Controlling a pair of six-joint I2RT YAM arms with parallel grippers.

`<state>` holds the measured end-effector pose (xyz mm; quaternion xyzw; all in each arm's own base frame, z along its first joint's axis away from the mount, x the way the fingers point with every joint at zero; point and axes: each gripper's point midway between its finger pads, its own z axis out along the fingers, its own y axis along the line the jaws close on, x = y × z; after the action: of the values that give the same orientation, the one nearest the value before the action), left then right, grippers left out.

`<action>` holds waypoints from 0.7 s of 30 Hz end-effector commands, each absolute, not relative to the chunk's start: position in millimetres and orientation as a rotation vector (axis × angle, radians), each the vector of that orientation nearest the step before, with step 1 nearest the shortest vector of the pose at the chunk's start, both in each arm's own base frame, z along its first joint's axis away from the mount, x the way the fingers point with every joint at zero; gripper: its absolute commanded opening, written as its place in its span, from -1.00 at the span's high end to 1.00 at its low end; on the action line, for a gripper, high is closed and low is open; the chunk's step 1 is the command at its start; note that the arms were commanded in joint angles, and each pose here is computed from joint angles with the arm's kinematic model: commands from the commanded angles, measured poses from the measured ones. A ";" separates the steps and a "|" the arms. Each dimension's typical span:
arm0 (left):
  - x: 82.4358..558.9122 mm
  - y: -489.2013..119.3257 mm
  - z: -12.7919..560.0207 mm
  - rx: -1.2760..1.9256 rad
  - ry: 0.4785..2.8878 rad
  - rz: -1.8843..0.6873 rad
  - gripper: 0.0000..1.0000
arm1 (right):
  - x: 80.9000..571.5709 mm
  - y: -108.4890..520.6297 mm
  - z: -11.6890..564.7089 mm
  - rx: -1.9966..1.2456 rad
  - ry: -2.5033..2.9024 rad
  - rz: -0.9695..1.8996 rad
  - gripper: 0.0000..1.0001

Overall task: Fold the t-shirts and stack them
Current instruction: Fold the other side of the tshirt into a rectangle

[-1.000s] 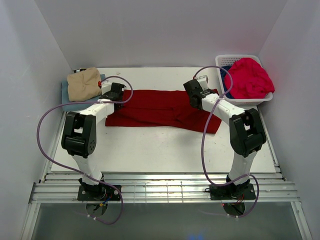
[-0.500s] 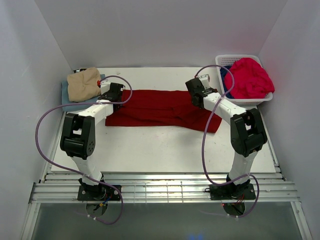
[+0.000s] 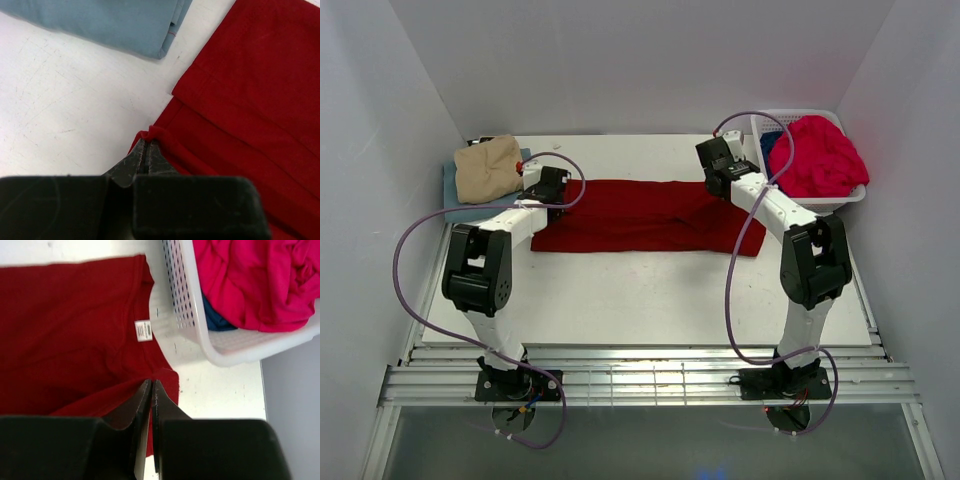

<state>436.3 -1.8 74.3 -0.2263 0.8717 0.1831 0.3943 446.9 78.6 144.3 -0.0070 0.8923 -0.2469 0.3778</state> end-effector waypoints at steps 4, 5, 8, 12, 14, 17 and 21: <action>456.3 -3.4 78.3 -0.552 2.193 0.448 1.00 | 482.6 80.2 160.0 -0.018 2.229 -0.641 0.85; 457.7 -4.1 71.6 -0.545 2.207 0.454 1.00 | 484.8 82.3 153.1 -0.030 2.240 -0.645 0.85; 463.9 -5.5 66.8 -0.523 2.218 0.460 1.00 | 492.0 84.3 141.1 -0.047 2.260 -0.650 0.85; 470.5 -6.0 58.8 -0.505 2.228 0.475 1.00 | 494.8 83.8 121.3 -0.069 2.298 -0.671 0.85; 474.8 -4.9 62.6 -0.507 2.213 0.484 1.00 | 496.4 86.2 112.5 -0.079 2.312 -0.671 0.85; 481.1 -2.4 68.2 -0.507 2.190 0.505 1.00 | 500.1 86.2 104.4 -0.082 2.322 -0.679 0.85; 488.1 -0.1 80.2 -0.510 2.158 0.520 1.00 | 504.9 86.5 99.2 -0.087 2.330 -0.687 0.85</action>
<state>469.1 -7.4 47.1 -0.1876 0.8845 0.1993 0.3777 489.3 86.2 78.0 -0.0467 0.9069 -0.2670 0.3225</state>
